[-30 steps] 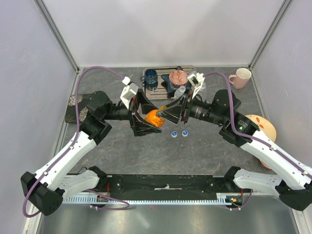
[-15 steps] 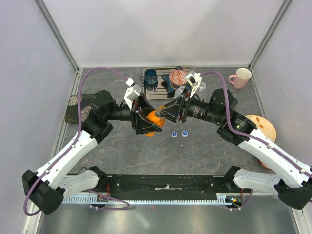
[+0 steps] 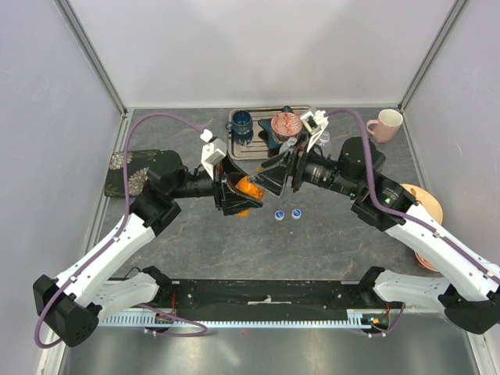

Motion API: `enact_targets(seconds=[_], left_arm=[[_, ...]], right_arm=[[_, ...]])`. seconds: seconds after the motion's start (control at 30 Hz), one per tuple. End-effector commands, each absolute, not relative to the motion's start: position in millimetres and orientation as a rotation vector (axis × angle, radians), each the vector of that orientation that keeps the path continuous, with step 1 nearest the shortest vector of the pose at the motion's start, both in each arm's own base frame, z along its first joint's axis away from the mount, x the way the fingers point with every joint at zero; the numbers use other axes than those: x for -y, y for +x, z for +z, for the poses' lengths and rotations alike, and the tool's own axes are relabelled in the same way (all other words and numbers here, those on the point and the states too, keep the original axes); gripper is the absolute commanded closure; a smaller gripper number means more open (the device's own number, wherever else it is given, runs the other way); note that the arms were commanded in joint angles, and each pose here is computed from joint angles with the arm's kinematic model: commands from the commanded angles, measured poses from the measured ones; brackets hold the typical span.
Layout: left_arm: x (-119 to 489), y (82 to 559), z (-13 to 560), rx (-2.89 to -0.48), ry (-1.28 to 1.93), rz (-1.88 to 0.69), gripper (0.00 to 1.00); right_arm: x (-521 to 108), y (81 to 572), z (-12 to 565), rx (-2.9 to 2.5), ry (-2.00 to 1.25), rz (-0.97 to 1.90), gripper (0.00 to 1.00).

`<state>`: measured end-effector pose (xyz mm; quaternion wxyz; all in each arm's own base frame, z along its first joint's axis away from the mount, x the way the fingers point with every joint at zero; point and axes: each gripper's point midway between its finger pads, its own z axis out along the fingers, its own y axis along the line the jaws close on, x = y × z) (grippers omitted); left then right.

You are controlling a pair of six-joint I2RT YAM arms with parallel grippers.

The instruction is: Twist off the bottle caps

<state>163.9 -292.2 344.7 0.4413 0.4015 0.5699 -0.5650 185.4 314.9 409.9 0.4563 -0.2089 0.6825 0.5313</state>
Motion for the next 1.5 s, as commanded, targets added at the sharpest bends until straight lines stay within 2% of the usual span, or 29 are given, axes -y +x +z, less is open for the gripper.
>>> enact_targets(seconds=[0.0, 0.17, 0.5, 0.73, 1.03, 1.33, 1.47], left_arm=[[286.6, 194.7, 344.7, -1.399, 0.876, -1.159, 0.58], [290.6, 203.3, 345.5, -1.382, 0.83, -0.995, 0.6], [293.3, 215.4, 347.4, -1.354, 0.734, -0.667, 0.67], [290.7, 218.2, 348.7, -1.351, 0.693, -0.634, 0.69], [286.0, 221.8, 351.5, -1.348, 0.66, -0.615, 0.71], [287.1, 219.5, 350.1, -1.347, 0.661, -0.631, 0.71], [287.1, 219.0, 349.1, -1.347, 0.666, -0.632, 0.71]], right_arm=[[-292.8, 199.6, 462.4, -1.559, -0.384, 1.222, 0.11], [-278.9, 224.0, 459.7, -1.597, -0.212, 1.122, 0.09], [-287.2, 242.0, 427.9, -1.741, -0.125, 1.075, 0.19], [-290.2, 239.6, 421.9, -1.764, -0.137, 1.084, 0.29], [-295.7, 238.4, 405.5, -1.813, -0.154, 1.084, 0.24], [-305.4, 235.5, 395.2, -1.843, -0.194, 1.104, 0.33], [-306.2, 236.0, 393.9, -1.844, -0.197, 1.106, 0.42]])
